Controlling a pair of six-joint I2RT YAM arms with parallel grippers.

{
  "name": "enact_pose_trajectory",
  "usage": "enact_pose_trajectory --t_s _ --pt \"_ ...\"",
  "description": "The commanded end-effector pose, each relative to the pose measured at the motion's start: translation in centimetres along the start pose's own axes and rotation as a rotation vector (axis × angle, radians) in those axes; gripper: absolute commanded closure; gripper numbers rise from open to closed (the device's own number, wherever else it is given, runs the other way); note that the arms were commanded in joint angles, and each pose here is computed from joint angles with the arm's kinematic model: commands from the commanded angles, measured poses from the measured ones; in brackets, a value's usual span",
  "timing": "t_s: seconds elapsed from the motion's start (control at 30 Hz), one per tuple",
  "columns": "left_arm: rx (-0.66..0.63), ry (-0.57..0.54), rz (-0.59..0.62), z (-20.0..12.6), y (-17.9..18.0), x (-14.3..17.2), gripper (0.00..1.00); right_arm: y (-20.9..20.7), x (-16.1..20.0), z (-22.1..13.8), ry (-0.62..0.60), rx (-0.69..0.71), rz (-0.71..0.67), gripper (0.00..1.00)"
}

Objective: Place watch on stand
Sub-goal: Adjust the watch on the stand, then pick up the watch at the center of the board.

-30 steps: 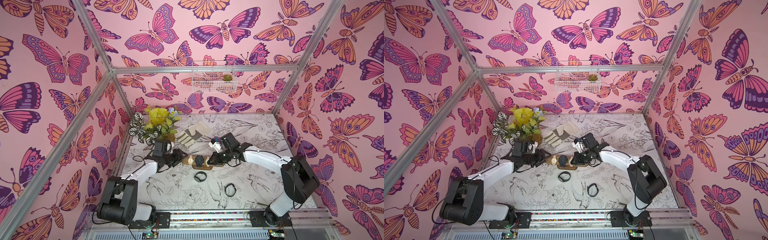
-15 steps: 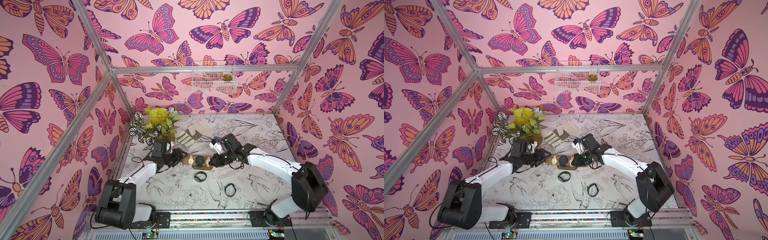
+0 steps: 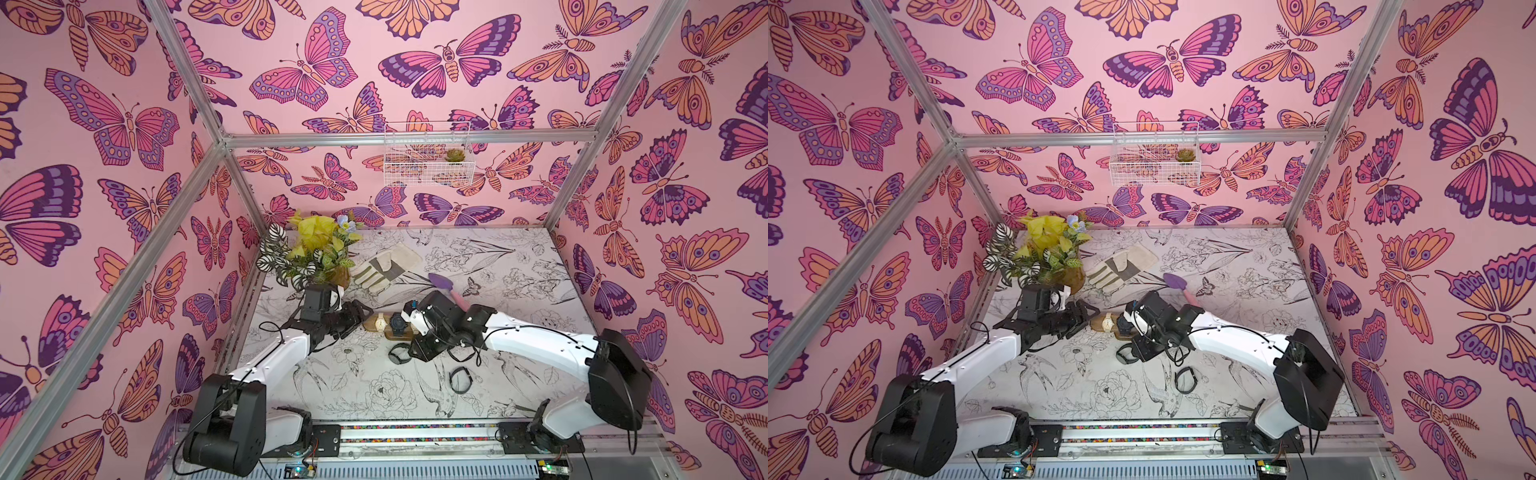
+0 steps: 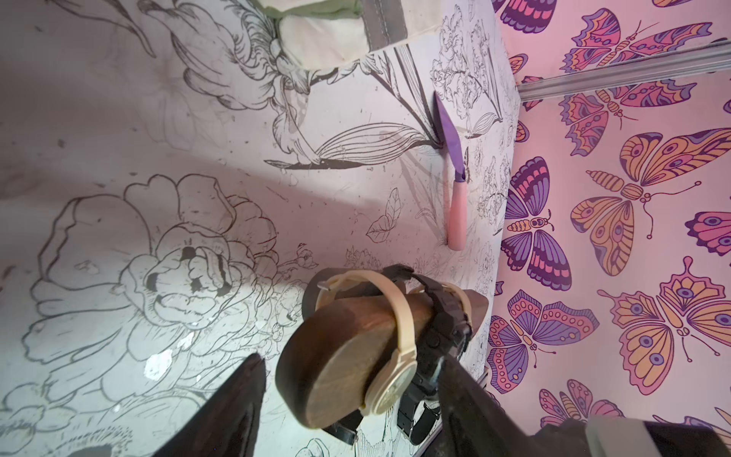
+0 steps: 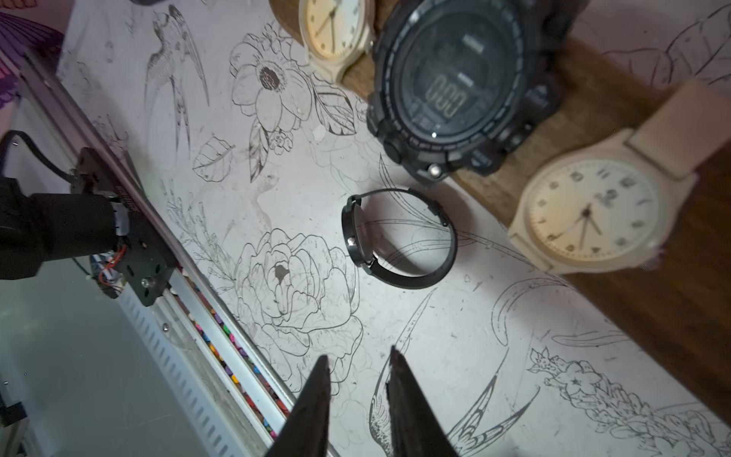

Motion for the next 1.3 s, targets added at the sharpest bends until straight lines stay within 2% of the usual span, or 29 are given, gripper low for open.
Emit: enact_pose_trajectory --t_s 0.0,0.47,1.27 --pt "-0.024 -0.013 0.011 -0.6 0.7 0.3 0.29 -0.4 -0.8 0.9 -0.019 0.098 -0.031 0.72" --pt "-0.082 -0.054 0.003 -2.9 2.2 0.9 0.29 2.1 -2.0 4.2 0.016 0.165 -0.172 0.64" --pt "-0.069 -0.051 -0.014 -3.2 2.2 0.7 0.28 2.0 -1.8 7.4 0.104 0.184 -0.205 0.65"
Point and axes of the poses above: each gripper's point midway between its finger pads, its own z axis out along the fingers, its own y axis along the line the jaws close on, x = y × z, the point moved 3 cm from there along -z, back along the fingers, and after that the axes turned 3 degrees about -z, right-handed, at the moved point
